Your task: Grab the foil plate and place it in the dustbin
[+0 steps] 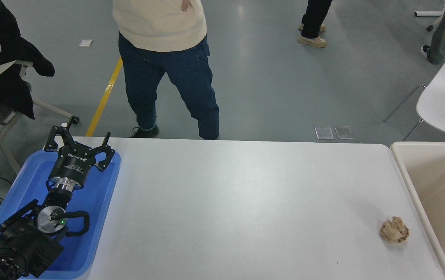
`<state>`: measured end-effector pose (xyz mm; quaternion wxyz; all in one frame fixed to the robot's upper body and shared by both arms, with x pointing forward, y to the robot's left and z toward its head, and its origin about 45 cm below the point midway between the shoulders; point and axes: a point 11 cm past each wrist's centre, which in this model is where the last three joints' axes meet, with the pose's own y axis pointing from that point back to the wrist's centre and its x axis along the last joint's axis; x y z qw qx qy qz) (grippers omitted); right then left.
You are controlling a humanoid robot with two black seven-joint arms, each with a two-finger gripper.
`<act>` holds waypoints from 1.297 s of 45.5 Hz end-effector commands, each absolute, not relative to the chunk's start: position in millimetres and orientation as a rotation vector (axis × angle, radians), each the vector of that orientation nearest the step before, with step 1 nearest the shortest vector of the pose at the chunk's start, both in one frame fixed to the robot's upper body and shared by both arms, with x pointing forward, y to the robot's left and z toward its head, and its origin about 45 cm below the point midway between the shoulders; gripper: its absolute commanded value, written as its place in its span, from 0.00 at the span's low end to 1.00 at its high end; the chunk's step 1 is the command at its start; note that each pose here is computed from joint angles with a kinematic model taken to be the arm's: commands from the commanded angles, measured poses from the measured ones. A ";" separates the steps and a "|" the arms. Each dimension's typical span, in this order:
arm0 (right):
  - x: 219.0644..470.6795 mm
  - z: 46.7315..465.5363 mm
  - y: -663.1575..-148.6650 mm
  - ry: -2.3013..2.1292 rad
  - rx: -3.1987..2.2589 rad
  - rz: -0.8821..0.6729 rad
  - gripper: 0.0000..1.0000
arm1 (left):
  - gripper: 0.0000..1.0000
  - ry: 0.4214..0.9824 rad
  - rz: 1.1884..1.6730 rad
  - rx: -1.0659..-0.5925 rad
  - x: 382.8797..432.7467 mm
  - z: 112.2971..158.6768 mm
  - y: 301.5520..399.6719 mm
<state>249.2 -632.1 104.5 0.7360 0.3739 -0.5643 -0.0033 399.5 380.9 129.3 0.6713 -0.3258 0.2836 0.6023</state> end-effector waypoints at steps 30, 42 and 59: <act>291.7 203.1 -485.5 -0.698 1.516 -0.135 1.00 | 1.00 0.640 1.354 -0.734 400.1 129.6 379.8; 342.9 289.9 -434.2 -0.385 1.509 -0.024 1.00 | 1.00 0.640 1.353 -0.732 400.1 129.4 379.6; 373.2 353.2 -361.3 -0.325 1.595 -0.005 1.00 | 1.00 0.642 1.351 -0.733 400.1 129.3 378.7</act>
